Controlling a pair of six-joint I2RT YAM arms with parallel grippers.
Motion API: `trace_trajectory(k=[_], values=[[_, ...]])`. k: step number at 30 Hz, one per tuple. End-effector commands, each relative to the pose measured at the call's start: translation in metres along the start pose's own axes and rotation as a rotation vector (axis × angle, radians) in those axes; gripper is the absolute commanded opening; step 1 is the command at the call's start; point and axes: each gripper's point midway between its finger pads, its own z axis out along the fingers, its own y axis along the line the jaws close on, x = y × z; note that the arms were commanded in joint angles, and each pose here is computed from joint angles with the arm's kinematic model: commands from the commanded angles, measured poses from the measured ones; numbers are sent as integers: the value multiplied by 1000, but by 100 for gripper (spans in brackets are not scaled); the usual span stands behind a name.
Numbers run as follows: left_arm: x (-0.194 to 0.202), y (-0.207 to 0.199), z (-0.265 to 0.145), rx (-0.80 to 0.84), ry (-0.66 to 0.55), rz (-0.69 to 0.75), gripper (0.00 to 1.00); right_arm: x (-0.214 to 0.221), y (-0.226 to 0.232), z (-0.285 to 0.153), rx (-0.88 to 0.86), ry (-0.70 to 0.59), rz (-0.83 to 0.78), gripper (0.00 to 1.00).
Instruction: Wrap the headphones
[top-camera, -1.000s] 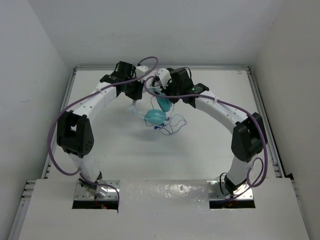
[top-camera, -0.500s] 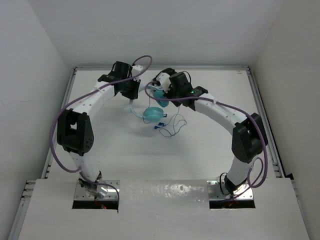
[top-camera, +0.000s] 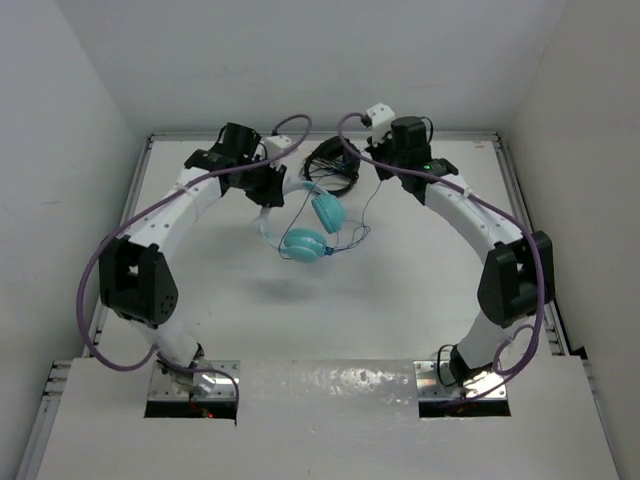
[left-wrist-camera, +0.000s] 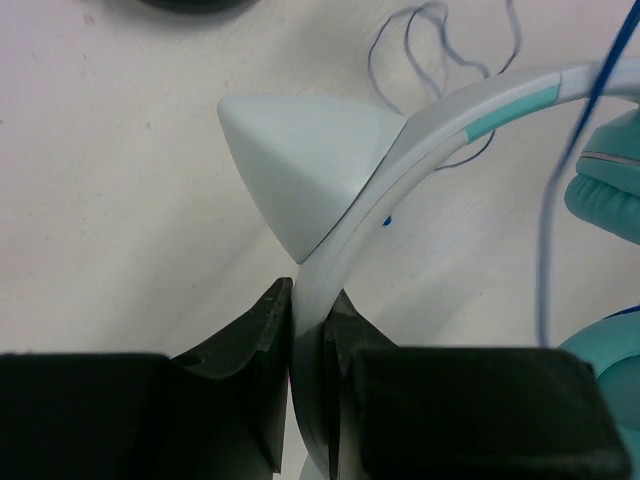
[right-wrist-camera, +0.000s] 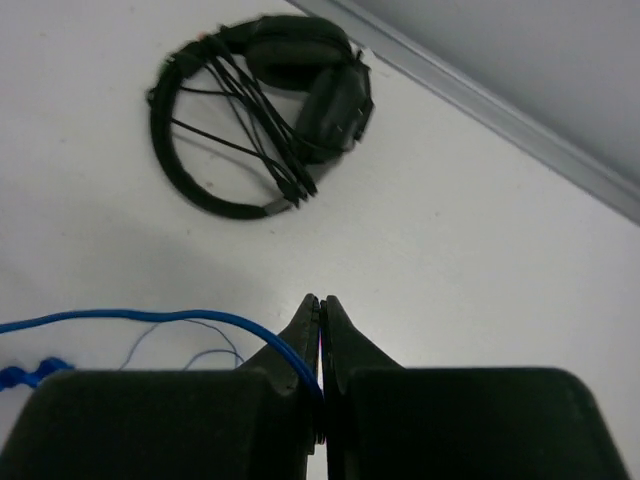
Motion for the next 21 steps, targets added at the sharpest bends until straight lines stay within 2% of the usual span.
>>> trace_trajectory(k=[1,2,5,7,8,9,13,14,17,21], values=[[-68,-27,-71,47,-264,43,0,3,-12,-4,-27,-77,137,0],[-79,-27,-87,22,-317,48,0,10,-11,-1,-31,-66,133,0],[-98,-22,-118,-49,-395,4,0,25,20,1,-144,-48,105,18],[-111,-23,-133,-73,-426,-48,0,26,44,2,-207,-83,91,26],[-114,-23,-137,-81,-436,-71,0,26,51,6,-209,-133,85,36],[-122,-23,-144,-90,-459,-104,0,22,62,6,-228,-162,90,50],[-142,-25,-165,-111,-515,-147,0,5,76,7,-267,-320,192,70],[-147,-25,-170,-116,-528,-149,0,-2,80,6,-292,-380,201,71],[-161,-27,-186,-123,-567,-151,0,-6,95,6,-374,-431,247,75],[-171,-29,-193,-113,-597,-167,0,1,103,14,-397,-439,330,76]])
